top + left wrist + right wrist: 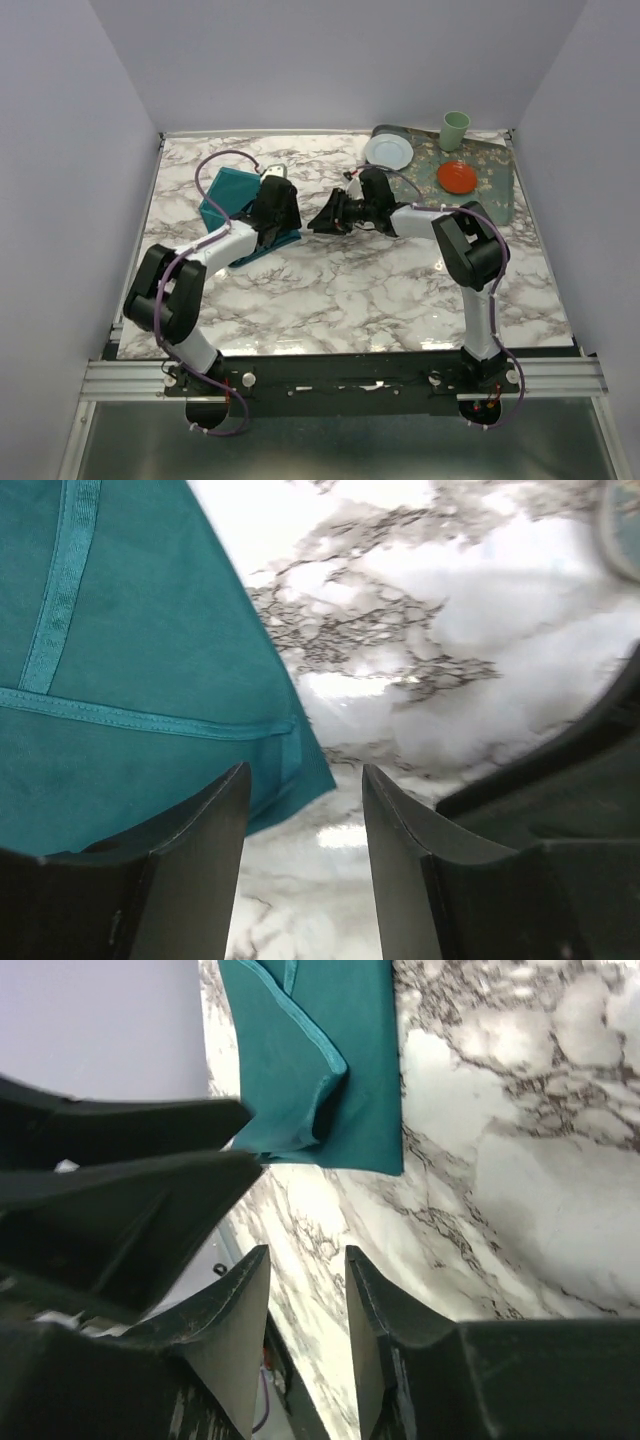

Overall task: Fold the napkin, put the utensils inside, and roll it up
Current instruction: Fold the napkin

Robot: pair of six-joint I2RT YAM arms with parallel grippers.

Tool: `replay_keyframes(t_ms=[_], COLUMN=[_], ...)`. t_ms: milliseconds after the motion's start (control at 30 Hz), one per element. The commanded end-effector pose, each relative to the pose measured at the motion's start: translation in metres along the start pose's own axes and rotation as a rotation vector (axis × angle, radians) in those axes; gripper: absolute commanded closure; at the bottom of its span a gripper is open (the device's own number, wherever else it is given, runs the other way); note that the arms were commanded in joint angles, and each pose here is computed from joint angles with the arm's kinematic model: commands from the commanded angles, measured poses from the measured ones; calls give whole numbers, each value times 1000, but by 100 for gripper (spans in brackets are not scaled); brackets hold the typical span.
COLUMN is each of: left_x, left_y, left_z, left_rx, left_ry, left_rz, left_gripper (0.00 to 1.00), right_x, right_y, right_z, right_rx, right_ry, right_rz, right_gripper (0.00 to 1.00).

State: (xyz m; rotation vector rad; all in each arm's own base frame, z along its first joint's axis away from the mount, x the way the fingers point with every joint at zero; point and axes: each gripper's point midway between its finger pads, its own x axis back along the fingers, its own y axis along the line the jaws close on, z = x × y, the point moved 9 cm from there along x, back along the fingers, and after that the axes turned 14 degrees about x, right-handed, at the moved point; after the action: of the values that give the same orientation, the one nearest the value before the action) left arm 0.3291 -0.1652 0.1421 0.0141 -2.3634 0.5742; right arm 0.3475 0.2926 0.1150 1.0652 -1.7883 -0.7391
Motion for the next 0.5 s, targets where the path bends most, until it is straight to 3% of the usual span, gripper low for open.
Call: replay_keyframes(t_ms=[0,33,133,267,300,367,467], left_x=[55,62,70,60,48,36,17], left_y=[-14,-10,29,59,63,64,65], left_z=[-42,-45,-47,-47,-39,-47,-47], left_rx=[107,120,205,318,320,308,259], left_ry=[-37,-29,18,97,181,215,240], left_rz=[152,143,79,242,280,263,273], left_gripper=[42,42,44,53,58,71,76], right_x=[3,-2,-8,-27,-30,-31,-28], right_y=[11,4,4,7,9,12,11], right_z=[-16,-15,-22,-27,-28,-27,-21], right_rx=[181,197,222,230,229,213,194], right_ry=[11,36,53,76,77,71,71], right_rz=[17,23,9,-32,-38,-25,0], right_gripper=[47,40,34,33,34,34,34])
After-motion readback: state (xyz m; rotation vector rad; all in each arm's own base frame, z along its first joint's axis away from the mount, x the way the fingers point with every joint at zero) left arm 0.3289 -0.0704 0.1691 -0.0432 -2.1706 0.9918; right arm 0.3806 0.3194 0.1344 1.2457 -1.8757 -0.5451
